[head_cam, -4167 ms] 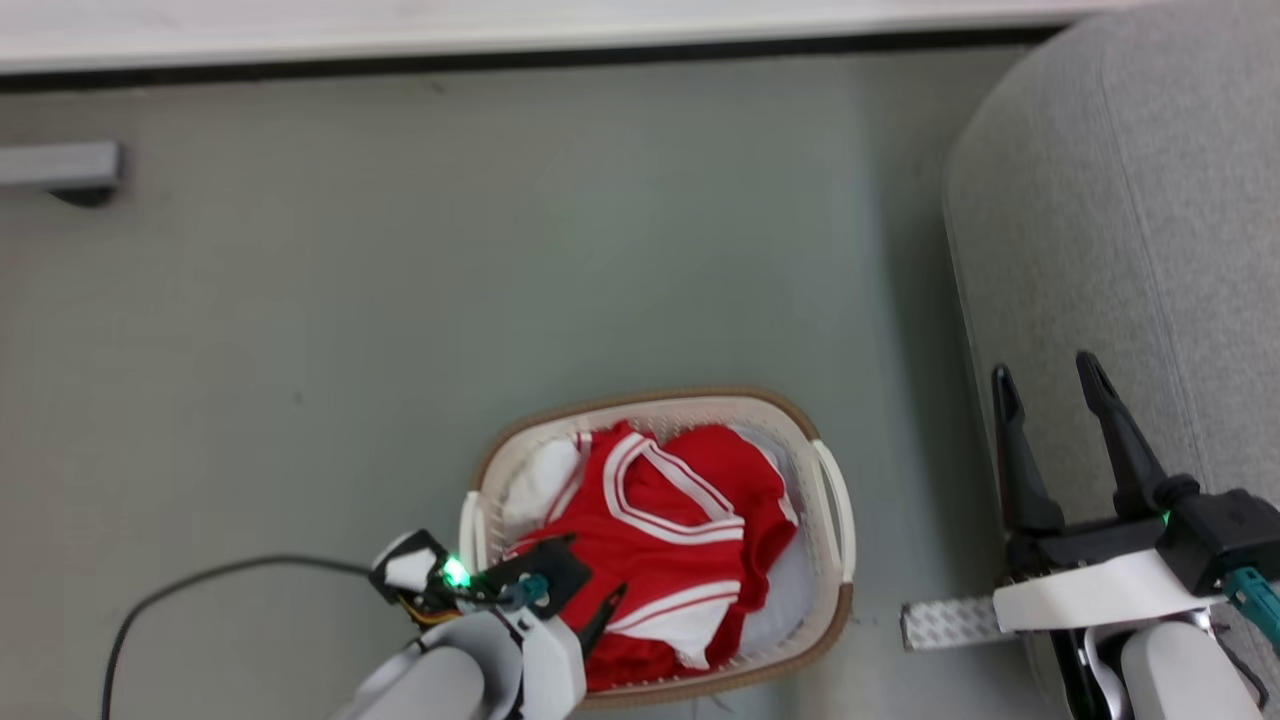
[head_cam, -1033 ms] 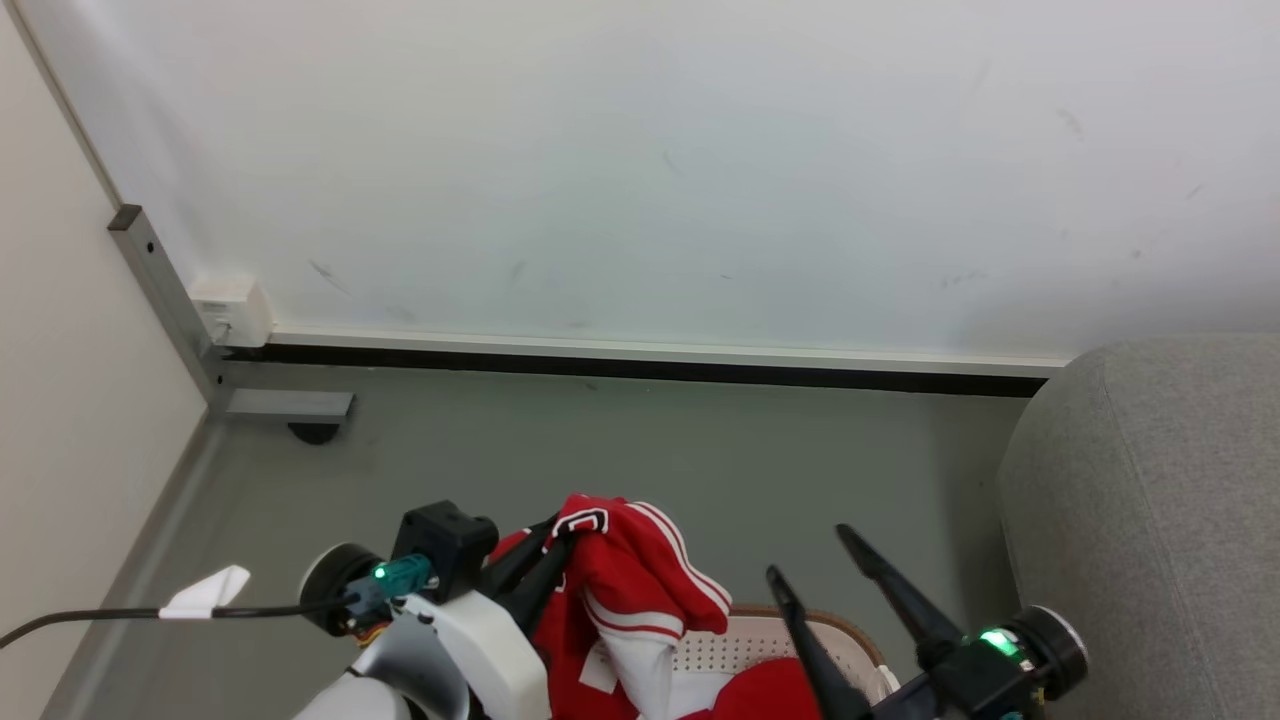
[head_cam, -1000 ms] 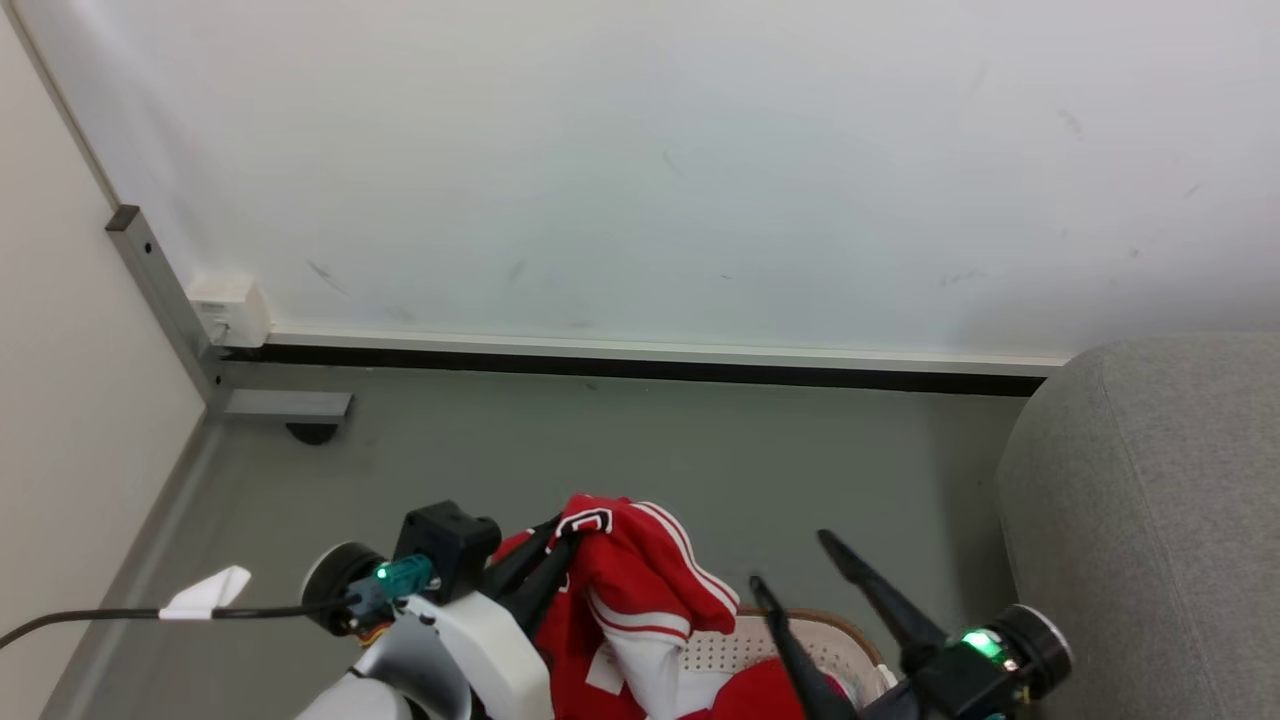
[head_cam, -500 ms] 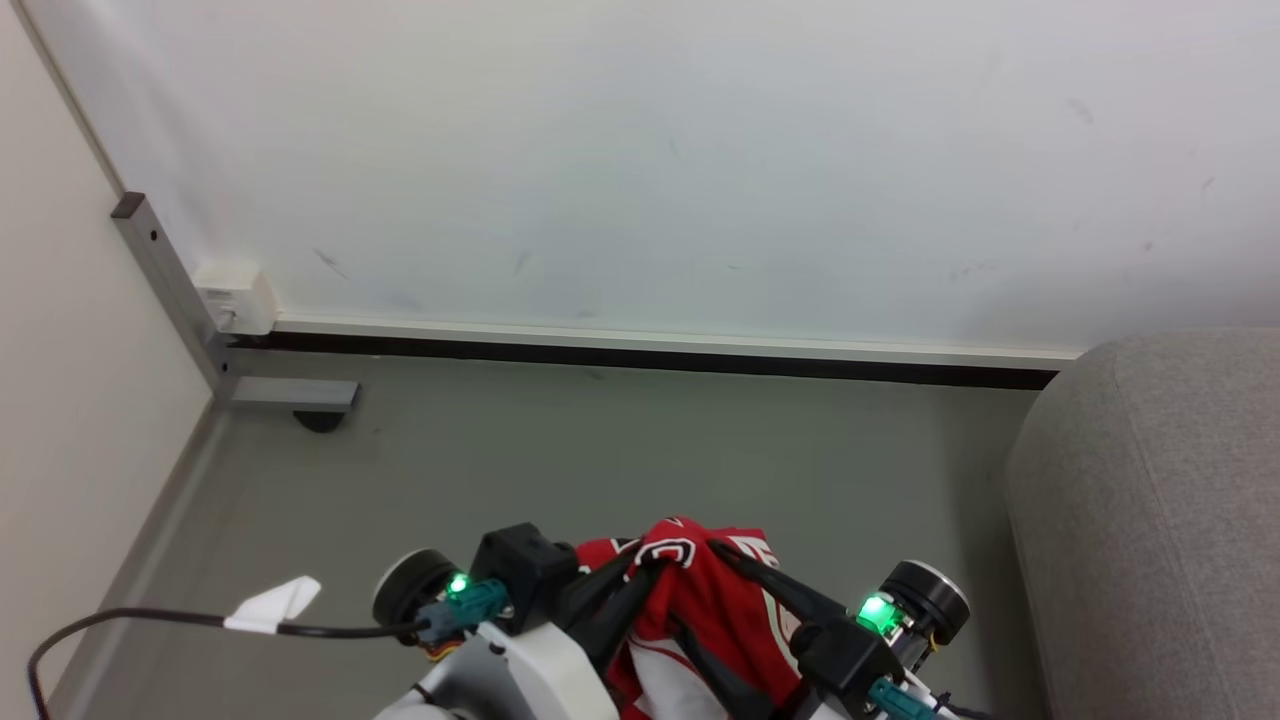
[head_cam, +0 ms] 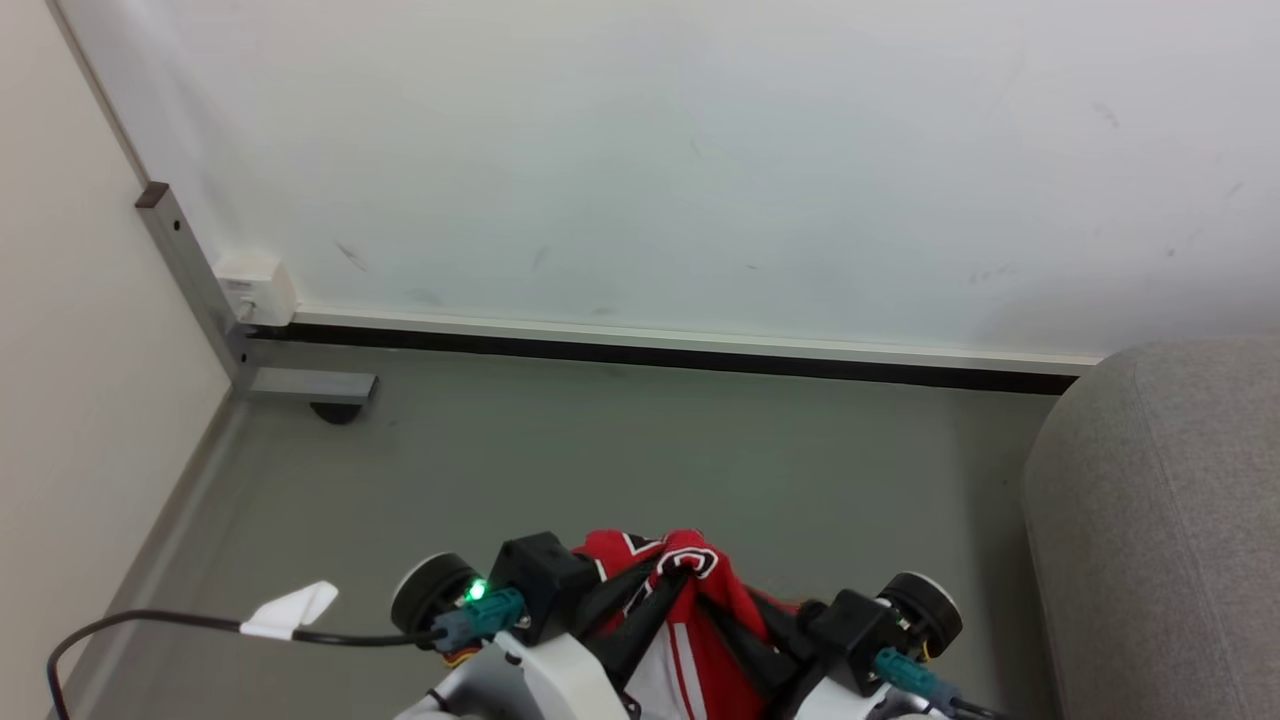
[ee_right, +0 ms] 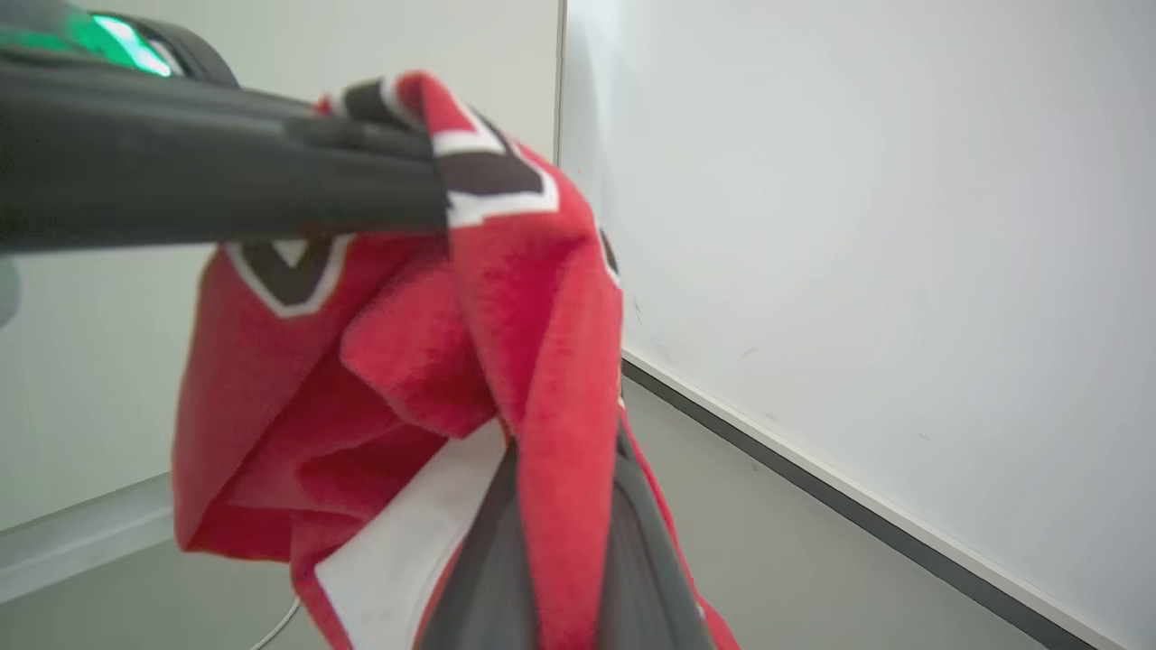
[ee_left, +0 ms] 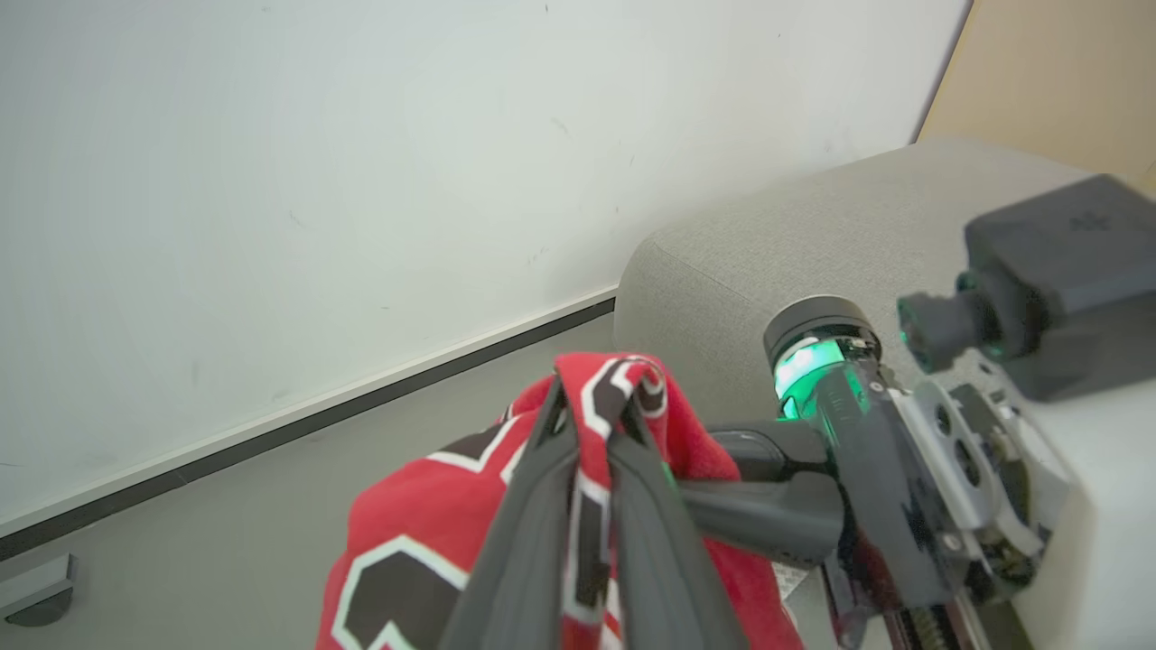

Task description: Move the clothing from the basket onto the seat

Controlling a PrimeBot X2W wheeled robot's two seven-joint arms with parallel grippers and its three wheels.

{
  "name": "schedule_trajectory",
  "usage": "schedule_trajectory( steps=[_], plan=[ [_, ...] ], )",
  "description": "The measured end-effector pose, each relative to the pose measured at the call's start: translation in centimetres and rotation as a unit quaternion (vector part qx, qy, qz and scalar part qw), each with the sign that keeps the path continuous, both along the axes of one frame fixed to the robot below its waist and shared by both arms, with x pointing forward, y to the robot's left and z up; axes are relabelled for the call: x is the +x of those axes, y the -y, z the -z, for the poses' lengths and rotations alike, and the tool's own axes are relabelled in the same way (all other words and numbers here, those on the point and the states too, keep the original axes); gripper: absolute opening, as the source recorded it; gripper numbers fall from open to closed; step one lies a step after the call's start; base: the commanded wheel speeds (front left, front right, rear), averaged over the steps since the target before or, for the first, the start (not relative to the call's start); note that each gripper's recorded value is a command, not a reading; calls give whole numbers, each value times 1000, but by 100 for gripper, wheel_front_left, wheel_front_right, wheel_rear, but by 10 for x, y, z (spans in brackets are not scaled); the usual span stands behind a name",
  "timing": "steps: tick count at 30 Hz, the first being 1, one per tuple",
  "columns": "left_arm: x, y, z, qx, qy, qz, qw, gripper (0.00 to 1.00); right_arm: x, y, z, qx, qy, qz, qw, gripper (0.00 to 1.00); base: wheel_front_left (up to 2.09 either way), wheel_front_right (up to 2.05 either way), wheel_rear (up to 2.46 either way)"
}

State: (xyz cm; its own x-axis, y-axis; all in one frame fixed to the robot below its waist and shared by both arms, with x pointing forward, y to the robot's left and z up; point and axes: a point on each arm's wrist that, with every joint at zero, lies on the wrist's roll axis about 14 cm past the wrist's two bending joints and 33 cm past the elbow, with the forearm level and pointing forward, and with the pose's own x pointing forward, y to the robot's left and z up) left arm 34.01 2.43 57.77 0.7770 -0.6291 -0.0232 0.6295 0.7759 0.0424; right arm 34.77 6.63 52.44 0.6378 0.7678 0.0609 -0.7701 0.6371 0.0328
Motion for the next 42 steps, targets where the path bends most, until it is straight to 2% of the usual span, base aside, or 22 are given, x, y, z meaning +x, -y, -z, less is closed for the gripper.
schedule_trajectory(
  steps=[1,2,11,19,30,37,42],
  plan=[
    [1,-1,1,-1,1,-3,1000,94,2,2,-1,4,-2,5,1000,0,0,0,0],
    [3,-3,2,-1,1,-7,1000,100,4,4,-2,7,-2,10,1000,0,0,0,0],
    [11,-1,18,-11,-11,-15,1000,100,29,50,-24,52,10,85,995,0,0,0,0],
    [9,37,31,-28,-19,39,999,100,43,121,-39,51,47,176,982,0,0,0,0],
    [5,95,44,-37,-37,126,991,100,33,233,-37,42,60,326,943,0,0,0,0],
    [15,115,55,-41,-46,160,985,100,33,269,-23,40,43,382,922,0,0,0,0],
    [32,120,58,-50,-41,174,983,100,46,290,-17,51,32,421,905,0,0,0,0]
  ],
)
